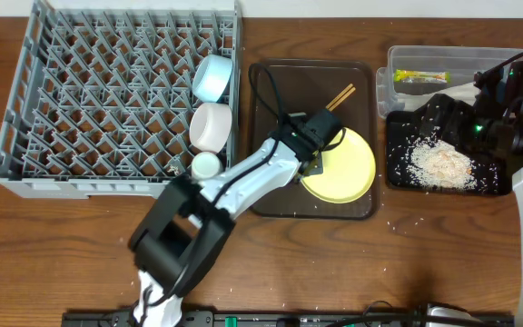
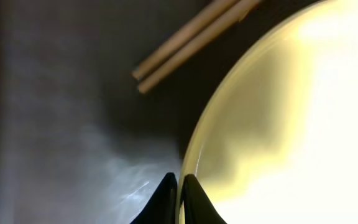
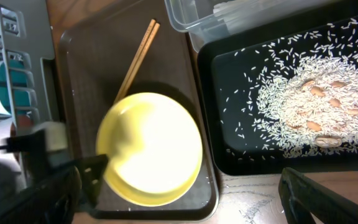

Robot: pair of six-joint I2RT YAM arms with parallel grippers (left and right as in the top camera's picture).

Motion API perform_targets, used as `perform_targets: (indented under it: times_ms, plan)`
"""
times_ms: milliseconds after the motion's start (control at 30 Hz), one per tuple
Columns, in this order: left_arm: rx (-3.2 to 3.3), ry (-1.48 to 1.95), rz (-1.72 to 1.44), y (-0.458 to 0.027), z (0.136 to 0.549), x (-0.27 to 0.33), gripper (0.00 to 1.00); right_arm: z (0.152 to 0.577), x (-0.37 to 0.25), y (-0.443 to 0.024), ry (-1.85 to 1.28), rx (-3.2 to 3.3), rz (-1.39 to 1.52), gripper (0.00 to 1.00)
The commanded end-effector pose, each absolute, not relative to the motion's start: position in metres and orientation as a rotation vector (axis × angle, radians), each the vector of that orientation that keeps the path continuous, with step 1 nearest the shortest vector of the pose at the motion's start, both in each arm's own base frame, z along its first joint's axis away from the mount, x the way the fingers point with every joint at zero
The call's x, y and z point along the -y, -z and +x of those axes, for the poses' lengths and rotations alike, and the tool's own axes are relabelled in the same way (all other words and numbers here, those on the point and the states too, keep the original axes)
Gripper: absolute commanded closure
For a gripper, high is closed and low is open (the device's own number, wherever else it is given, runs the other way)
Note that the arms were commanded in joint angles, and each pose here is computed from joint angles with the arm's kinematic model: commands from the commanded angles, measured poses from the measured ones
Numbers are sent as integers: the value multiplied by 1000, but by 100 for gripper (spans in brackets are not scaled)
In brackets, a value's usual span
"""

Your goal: Sort waste into correct bins and load items into the dishwasher

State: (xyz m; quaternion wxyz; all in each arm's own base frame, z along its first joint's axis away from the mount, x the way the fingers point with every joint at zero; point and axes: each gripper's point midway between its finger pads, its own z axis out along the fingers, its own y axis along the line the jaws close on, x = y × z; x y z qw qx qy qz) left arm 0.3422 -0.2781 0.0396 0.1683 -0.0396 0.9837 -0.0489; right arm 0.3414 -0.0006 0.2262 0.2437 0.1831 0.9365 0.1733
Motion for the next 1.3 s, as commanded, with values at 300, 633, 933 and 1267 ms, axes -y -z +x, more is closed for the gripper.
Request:
perform_targets:
  times_ms: [300,633,933,1267]
  plan:
    - [-2606,78,81,-110,356,262,93,343,3,-233,-479,-2538,521,1]
    - [-2797,244,-293,-77,326,274,46,343,3,-233,-479,-2538,521,1]
    - [-2926,293,-426,-33,310,286,32,343,3,-233,-479,-2538,521,1]
    - [-2953,425,-428,-10,301,296,32,343,3,-233,-479,-2538,521,1]
